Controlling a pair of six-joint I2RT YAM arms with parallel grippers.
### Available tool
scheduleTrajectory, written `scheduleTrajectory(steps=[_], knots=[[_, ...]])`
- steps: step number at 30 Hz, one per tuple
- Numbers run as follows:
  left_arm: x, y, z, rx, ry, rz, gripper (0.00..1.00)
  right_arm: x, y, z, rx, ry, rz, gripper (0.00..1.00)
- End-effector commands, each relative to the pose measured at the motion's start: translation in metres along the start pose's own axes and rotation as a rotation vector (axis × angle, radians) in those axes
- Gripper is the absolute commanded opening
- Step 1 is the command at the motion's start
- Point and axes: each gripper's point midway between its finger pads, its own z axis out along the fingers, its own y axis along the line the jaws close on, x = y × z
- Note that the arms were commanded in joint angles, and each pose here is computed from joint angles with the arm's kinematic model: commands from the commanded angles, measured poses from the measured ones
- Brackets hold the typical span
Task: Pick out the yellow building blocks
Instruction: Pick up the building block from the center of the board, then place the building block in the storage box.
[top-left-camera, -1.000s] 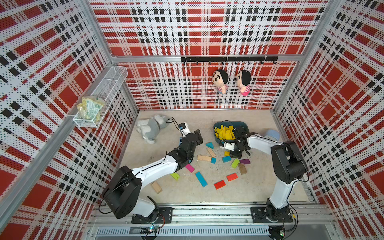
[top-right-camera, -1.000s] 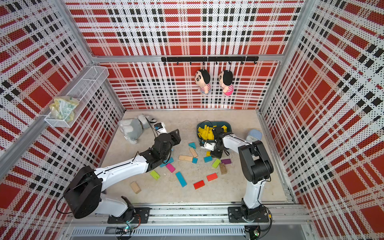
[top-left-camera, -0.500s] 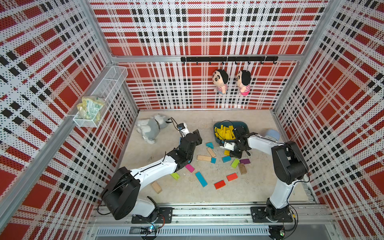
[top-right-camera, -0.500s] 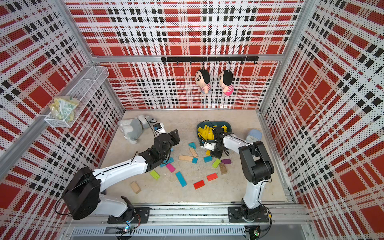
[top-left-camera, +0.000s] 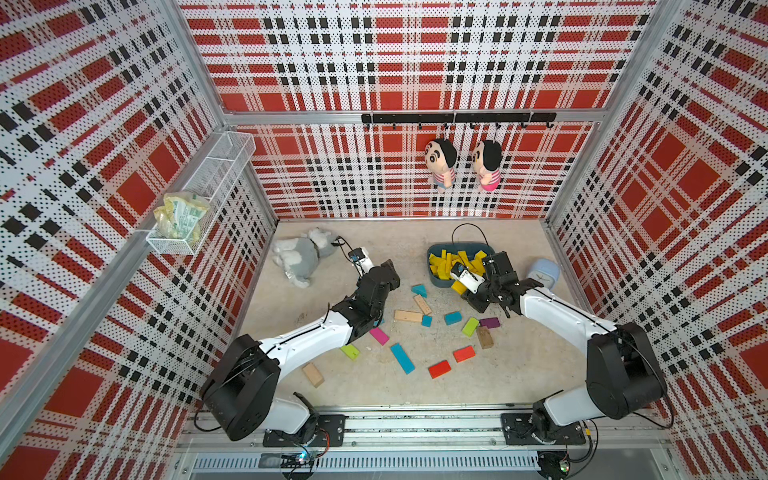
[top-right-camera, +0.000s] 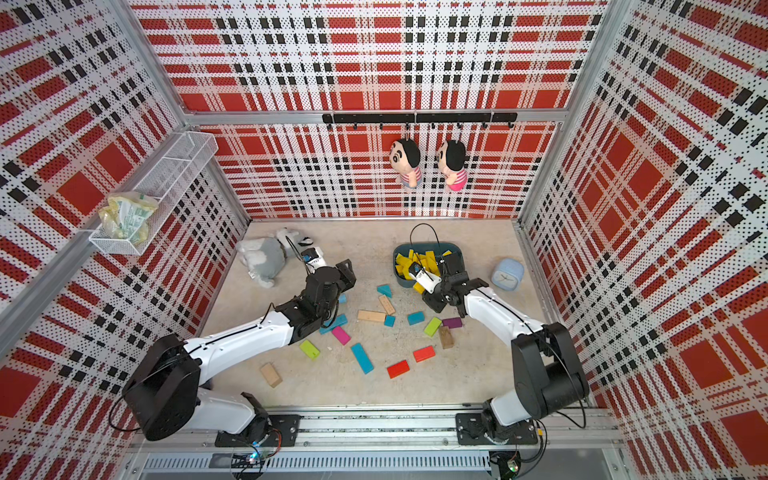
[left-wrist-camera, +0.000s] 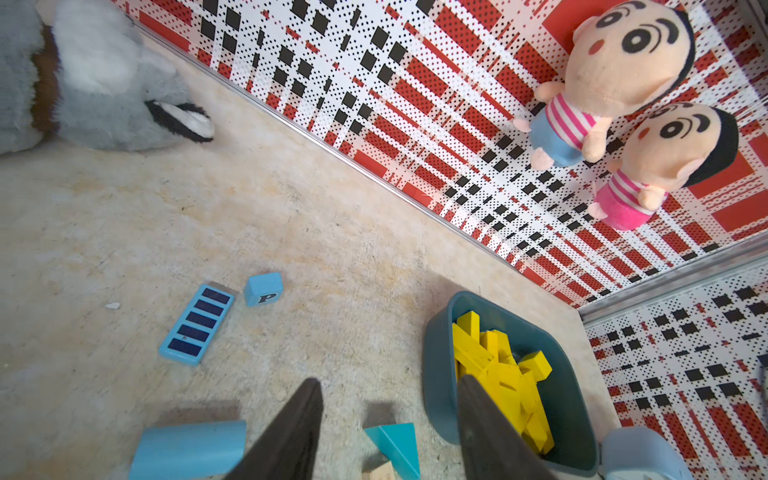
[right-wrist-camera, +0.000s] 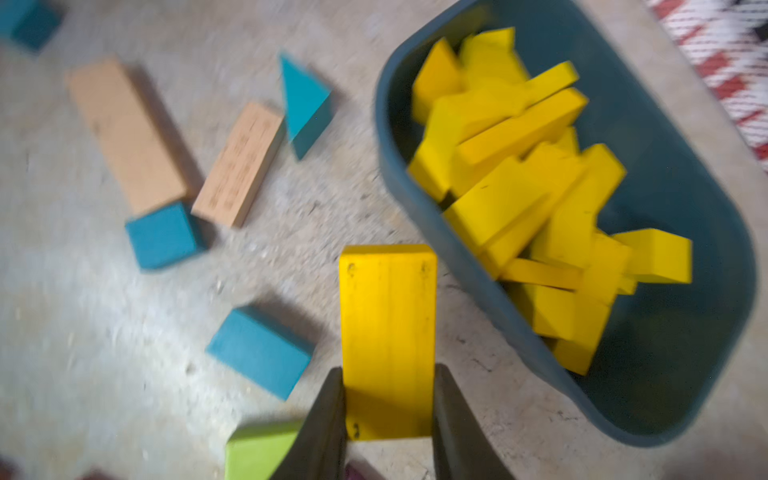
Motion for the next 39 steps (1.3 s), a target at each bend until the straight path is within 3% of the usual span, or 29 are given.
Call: scheduleTrajectory(steps=[1, 3, 7, 23, 31, 33, 36, 39], knots=[[0.0, 0.009, -0.001, -0.02, 0.001, -0.017, 0.55, -0.051, -0.05, -0.019, 0.215, -0.198, 0.407, 0.0], [0.001, 0.012, -0.001, -0.029, 0.001, -0.023, 0.55, -0.044, -0.065, -0.015, 0.278, -0.142, 0.591, 0.0], [-0.001, 0.018, -0.002, -0.042, -0.001, -0.029, 0.55, -0.045, -0.067, 0.011, 0.243, -0.03, 0.739, 0.0], [-0.009, 0.05, -0.012, -0.112, -0.028, -0.057, 0.54, -0.031, -0.074, 0.071, 0.215, 0.156, 0.806, 0.01], [-0.019, 0.078, -0.016, -0.177, -0.048, -0.073, 0.54, -0.034, -0.073, 0.071, 0.192, 0.165, 0.798, 0.47], [-0.024, 0.086, -0.019, -0.194, -0.062, -0.079, 0.54, -0.041, -0.078, 0.061, 0.2, 0.136, 0.796, 0.56], [-0.039, 0.102, -0.025, -0.227, -0.11, -0.07, 0.56, -0.053, -0.087, 0.035, 0.223, 0.084, 0.788, 0.77], [-0.064, 0.131, -0.042, -0.316, -0.199, -0.044, 0.57, -0.055, -0.097, -0.001, 0.28, 0.007, 0.776, 0.83]])
